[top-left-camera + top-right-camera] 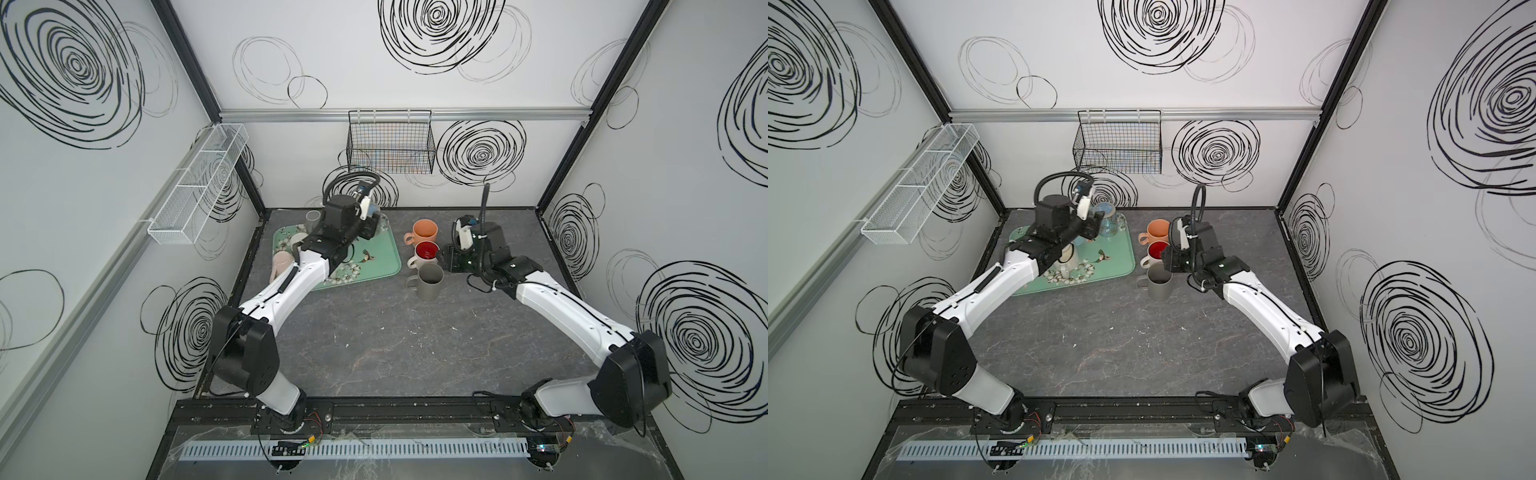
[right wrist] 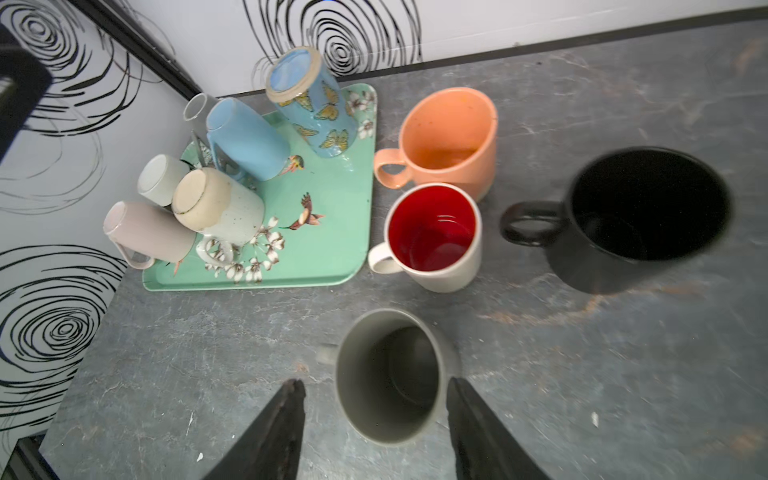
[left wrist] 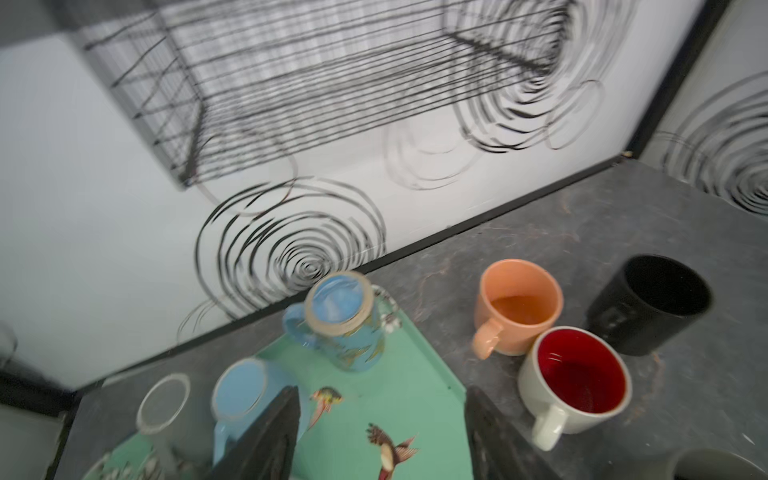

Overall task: Turn the mug right side up
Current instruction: 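Move both grippers back toward the tray, then lower the right gripper onto the upside-down cream speckled mug's handle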

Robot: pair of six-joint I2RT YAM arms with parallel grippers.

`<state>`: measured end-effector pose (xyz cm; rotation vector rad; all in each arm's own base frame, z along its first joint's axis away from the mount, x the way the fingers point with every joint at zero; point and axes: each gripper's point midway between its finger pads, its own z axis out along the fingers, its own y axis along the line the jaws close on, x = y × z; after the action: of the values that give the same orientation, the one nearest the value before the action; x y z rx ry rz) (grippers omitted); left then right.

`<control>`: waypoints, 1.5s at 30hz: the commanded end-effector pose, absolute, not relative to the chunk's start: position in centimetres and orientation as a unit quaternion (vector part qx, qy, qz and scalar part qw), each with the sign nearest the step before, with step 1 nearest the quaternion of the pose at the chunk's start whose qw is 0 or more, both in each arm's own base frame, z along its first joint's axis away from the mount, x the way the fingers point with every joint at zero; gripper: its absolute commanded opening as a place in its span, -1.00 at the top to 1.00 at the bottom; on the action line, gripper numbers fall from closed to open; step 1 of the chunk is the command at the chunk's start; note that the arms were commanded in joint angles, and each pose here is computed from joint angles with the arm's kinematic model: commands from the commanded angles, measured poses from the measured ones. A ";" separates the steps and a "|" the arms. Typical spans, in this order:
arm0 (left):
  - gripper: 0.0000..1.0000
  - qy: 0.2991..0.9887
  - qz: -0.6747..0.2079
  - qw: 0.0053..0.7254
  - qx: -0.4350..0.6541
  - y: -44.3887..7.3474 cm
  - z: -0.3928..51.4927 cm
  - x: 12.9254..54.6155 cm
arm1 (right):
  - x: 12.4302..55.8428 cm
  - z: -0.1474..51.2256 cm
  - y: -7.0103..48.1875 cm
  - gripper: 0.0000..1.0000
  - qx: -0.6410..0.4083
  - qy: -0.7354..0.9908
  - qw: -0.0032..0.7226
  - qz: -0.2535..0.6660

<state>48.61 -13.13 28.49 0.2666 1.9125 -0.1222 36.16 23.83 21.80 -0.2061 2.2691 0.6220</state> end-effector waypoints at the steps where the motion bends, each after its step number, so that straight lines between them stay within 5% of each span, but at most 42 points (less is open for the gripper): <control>1: -0.31 0.832 -0.102 0.544 -0.014 -8.1 27.3 48.6 | 37.7 23.3 27.2 -0.18 -0.103 0.872 0.410 0.246; 20: -0.32 0.875 -0.119 0.443 -0.155 2.1 16.2 52.2 | 40.6 14.2 52.1 -0.28 -0.265 0.856 0.354 0.267; 28: -0.20 0.890 -0.160 0.399 -0.152 0.3 12.1 53.2 | 41.0 11.1 54.1 -0.31 -0.274 0.857 0.342 0.272; 45: -0.17 0.892 -0.167 0.397 -0.137 -2.4 12.9 51.9 | 40.9 8.9 54.5 -0.42 -0.291 0.855 0.335 0.269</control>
<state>53.05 -0.86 13.29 -0.3507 2.2177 -0.3708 40.93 53.71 9.33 -0.7389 2.2480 0.6947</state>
